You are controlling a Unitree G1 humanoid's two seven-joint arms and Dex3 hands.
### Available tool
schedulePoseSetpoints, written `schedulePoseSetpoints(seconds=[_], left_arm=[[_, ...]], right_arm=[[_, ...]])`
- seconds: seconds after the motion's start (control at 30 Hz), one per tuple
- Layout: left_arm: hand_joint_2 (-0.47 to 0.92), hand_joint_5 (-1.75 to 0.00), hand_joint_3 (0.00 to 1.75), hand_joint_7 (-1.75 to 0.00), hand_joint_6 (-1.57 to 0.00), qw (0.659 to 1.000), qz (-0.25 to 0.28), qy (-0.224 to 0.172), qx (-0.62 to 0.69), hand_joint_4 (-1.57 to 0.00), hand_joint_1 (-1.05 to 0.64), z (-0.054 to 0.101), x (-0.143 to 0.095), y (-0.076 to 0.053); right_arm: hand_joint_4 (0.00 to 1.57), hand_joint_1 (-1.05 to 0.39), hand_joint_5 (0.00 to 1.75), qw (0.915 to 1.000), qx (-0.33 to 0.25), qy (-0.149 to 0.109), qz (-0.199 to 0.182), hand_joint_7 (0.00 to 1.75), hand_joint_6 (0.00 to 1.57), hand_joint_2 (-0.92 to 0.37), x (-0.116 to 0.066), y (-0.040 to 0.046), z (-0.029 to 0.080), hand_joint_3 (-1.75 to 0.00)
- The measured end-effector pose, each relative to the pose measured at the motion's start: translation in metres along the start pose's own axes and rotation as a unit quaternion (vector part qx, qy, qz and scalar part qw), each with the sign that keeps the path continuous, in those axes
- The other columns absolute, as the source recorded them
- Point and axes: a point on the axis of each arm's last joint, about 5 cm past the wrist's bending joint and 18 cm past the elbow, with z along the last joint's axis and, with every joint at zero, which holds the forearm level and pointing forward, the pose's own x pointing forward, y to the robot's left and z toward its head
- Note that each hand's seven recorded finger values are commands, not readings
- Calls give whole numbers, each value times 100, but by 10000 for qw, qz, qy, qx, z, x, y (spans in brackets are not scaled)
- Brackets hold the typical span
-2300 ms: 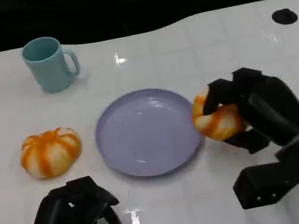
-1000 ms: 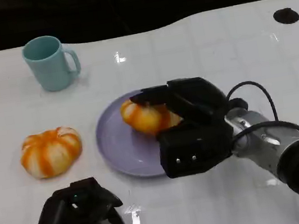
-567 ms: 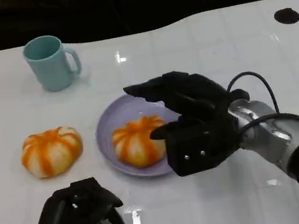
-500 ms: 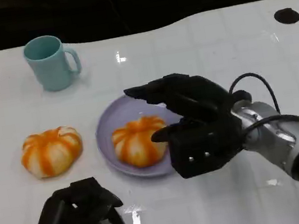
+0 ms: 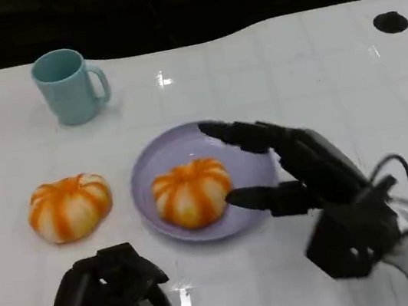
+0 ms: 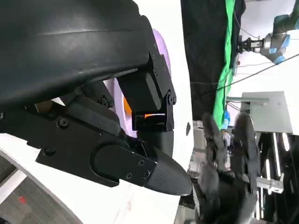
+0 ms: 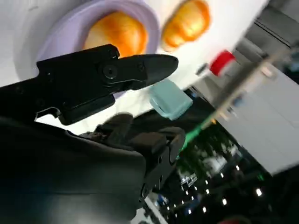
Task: Grasp the bread from the table and place it into the plate.
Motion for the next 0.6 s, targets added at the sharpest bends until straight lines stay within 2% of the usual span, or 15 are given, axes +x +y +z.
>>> schedulePoseSetpoints(seconds=[0.13, 0.2, 0.23, 0.27, 0.33, 0.37, 0.4, 0.5, 0.6], left_arm=[[92, -117, 7, -74, -121, 10000, -10, -31, 16, -117, -95, 3, 12, -2], [92, -117, 7, -75, -121, 10000, -2, -23, 23, -117, -95, 2, 14, -5], [92, -117, 7, -75, -121, 10000, 3, -16, 29, -117, -95, 2, 15, -6], [92, -117, 6, -75, -120, 10000, -1, -12, 31, -117, -95, 2, 17, -8], [92, -117, 6, -75, -120, 10000, -1, -10, 30, -117, -95, 2, 17, -7], [92, -117, 6, -74, -120, 10000, 1, -10, 30, -116, -95, 2, 16, -7], [92, -117, 6, -74, -120, 10000, -1, -11, 30, -116, -95, 3, 17, -8], [92, -117, 6, -75, -120, 10000, -2, -13, 28, -116, -95, 2, 18, -9], [92, -117, 6, -75, -120, 10000, 2, -12, 27, -116, -95, 3, 19, -9]], right_arm=[[62, -31, 122, 9975, 523, -237, -403, 47, 82, -92, -172, 3, -13, -31], [66, -29, 134, 9947, 803, -309, -570, 70, 79, -92, -249, -4, -20, -35], [67, -26, 139, 9932, 924, -336, -628, 81, 78, -89, -286, -2, -24, -41], [69, -23, 142, 9918, 1022, -356, -682, 93, 77, -79, -325, -1, -28, -60], [71, -19, 145, 9902, 1112, -386, -757, 104, 79, -66, -401, -3, -37, -86], [75, -18, 141, 9897, 1131, -408, -780, 110, 83, -57, -436, -2, -39, -105], [77, -17, 140, 9892, 1159, -418, -795, 112, 85, -52, -467, -1, -41, -115], [80, -17, 142, 9881, 1225, -388, -850, 119, 86, -43, -577, -6, -48, -134], [81, -15, 146, 9870, 1275, -326, -920, 124, 85, -39, -696, -36, -51, -139]])
